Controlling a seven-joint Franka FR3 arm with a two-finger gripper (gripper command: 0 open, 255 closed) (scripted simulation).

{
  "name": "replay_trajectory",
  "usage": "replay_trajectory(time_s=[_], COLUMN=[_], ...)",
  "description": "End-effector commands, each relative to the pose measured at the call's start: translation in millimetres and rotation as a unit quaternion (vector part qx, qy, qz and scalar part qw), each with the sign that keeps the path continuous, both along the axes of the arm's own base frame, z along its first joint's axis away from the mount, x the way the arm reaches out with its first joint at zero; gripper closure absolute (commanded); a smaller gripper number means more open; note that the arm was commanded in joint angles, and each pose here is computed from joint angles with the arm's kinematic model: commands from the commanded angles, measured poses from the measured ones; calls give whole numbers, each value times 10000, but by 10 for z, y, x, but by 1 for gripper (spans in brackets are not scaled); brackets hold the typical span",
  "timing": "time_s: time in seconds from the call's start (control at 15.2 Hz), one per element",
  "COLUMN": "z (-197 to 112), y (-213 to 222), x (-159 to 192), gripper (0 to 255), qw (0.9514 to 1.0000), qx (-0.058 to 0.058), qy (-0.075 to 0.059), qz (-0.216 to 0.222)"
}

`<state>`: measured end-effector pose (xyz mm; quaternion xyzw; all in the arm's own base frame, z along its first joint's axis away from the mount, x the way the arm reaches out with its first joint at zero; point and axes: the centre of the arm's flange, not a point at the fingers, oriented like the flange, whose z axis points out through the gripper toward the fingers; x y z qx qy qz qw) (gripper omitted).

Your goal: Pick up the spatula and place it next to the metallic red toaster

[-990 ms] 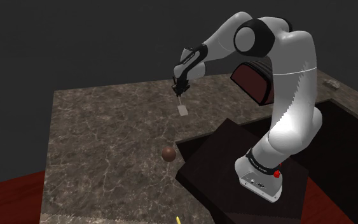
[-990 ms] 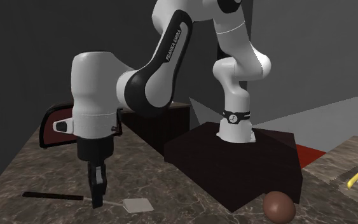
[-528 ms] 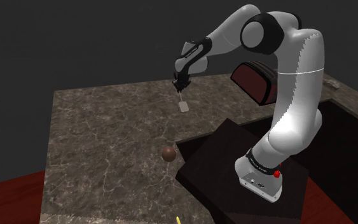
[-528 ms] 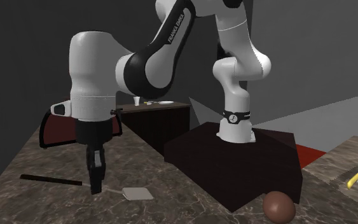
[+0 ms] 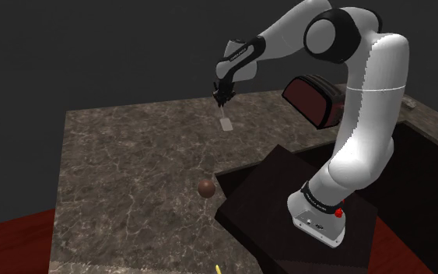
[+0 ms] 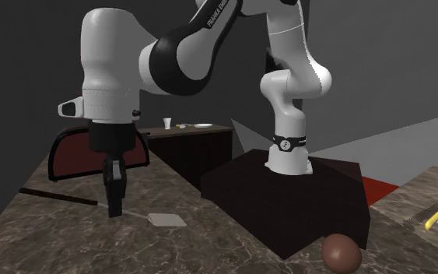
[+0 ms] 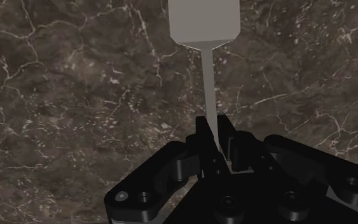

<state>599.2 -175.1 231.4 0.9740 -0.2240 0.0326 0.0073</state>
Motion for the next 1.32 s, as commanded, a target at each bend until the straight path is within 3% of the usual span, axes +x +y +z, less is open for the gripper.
replay_trajectory(time_s=[0.0, 1.25], z=[105, 1108], y=[1, 1], x=[-12, -12], gripper=[255, 255], qw=[10000, 10000], qx=[1, 1], qy=[3, 3], qz=[1, 1])
